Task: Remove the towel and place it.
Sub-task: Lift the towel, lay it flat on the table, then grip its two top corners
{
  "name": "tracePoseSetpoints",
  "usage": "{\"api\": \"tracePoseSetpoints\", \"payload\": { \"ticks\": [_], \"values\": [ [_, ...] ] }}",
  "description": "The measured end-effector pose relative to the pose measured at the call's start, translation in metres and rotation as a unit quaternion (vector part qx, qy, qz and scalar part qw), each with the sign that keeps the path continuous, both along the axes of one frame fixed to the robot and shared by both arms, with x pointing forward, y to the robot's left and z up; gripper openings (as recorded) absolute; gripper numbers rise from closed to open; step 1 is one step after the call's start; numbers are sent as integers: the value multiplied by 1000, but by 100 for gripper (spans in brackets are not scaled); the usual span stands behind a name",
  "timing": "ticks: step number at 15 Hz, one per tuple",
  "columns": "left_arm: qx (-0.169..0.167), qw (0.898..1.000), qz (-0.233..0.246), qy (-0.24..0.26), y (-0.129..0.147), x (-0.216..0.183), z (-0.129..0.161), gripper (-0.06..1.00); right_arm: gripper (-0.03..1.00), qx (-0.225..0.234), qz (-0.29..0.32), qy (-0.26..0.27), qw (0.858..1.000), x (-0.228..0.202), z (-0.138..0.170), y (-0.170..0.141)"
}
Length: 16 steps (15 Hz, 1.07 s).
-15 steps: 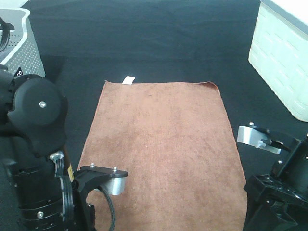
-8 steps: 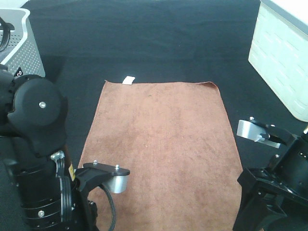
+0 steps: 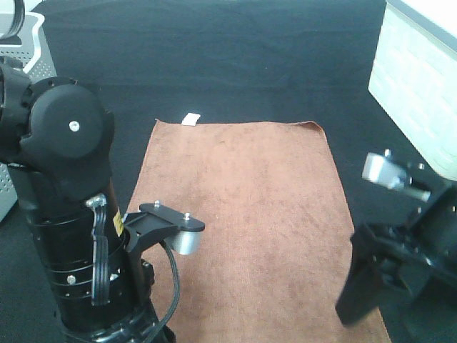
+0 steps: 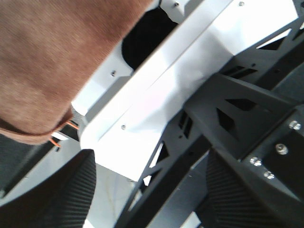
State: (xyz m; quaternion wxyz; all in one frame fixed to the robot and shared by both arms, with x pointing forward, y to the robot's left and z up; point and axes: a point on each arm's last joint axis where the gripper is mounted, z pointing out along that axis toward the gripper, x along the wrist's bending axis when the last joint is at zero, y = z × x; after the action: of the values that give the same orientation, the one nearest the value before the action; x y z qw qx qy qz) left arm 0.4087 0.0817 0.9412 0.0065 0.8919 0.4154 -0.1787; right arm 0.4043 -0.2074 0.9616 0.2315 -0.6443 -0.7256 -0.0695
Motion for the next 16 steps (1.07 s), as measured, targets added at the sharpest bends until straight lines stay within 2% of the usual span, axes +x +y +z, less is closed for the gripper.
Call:
{"api": "tracePoseSetpoints", "payload": {
  "ticks": [7, 11, 16],
  "values": [
    [31, 998, -39, -37, 7, 6, -2, 63, 76, 8, -19, -65, 998, 25, 30, 6],
    [20, 997, -35, -62, 5, 10, -2, 63, 76, 5, -24, -67, 997, 26, 31, 5],
    [32, 996, -24, -76, 6, 13, -3, 63, 76, 3, -27, -75, 997, 27, 31, 5]
  ]
}}
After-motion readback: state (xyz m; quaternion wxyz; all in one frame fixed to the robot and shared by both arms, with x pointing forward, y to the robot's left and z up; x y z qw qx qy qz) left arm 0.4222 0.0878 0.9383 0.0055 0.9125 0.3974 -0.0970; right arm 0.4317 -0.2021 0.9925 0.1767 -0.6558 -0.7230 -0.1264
